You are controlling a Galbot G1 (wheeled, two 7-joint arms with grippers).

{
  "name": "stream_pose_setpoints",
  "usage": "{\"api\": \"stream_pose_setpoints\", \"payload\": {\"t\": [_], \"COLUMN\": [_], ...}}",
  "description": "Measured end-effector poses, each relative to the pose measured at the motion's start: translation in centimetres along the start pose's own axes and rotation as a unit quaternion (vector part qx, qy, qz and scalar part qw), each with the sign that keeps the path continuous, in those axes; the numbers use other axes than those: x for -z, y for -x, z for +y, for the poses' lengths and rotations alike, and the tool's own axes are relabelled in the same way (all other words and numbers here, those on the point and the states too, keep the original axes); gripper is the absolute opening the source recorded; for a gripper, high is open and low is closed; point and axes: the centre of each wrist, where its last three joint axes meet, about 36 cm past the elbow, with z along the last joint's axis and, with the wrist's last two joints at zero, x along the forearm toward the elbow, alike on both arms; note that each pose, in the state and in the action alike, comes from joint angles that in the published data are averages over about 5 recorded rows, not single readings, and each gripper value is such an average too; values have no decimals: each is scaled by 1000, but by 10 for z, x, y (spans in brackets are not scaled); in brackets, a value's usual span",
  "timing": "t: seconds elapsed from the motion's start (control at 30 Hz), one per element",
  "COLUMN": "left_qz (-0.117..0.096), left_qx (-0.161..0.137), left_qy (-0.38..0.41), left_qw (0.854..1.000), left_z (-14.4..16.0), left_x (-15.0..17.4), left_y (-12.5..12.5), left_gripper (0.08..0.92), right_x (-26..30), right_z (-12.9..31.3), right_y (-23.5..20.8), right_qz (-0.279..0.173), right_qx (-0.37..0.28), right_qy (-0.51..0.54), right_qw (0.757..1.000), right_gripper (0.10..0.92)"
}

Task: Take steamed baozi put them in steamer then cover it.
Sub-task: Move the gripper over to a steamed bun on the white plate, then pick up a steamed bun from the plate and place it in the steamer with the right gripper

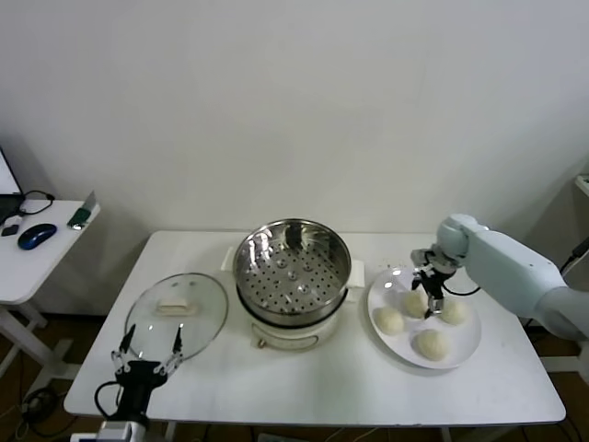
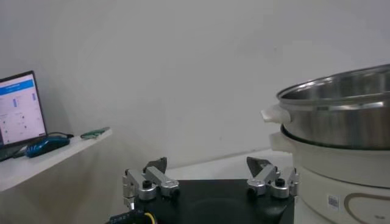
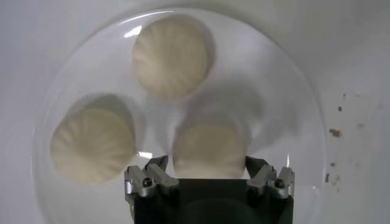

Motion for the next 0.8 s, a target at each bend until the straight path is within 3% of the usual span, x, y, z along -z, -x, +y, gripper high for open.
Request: {"api": "stream_pose_setpoints", "payload": {"t": [0.13,0.43,0.8], "left_qz": [0,1,0], "left_qx": [0,0,-1], "left_qy": [0,1,0], "left_qw": [1000,1000,1000], "left_z": [0,1,0], "left_x": [0,-1,0], "left_y": [-1,-3,-5], "left_gripper": [823,823,823], "right_x": [-1,-3,28], "right_z": [-1,-9,-48], "right_y": [-2,-19,-108], "right_qz": [2,-4,-14], "right_qx": [-2,-7,-22], "right_qy": [-1,-9,-87], "right_qw": [1000,1000,996], "right_gripper": [669,645,653]}}
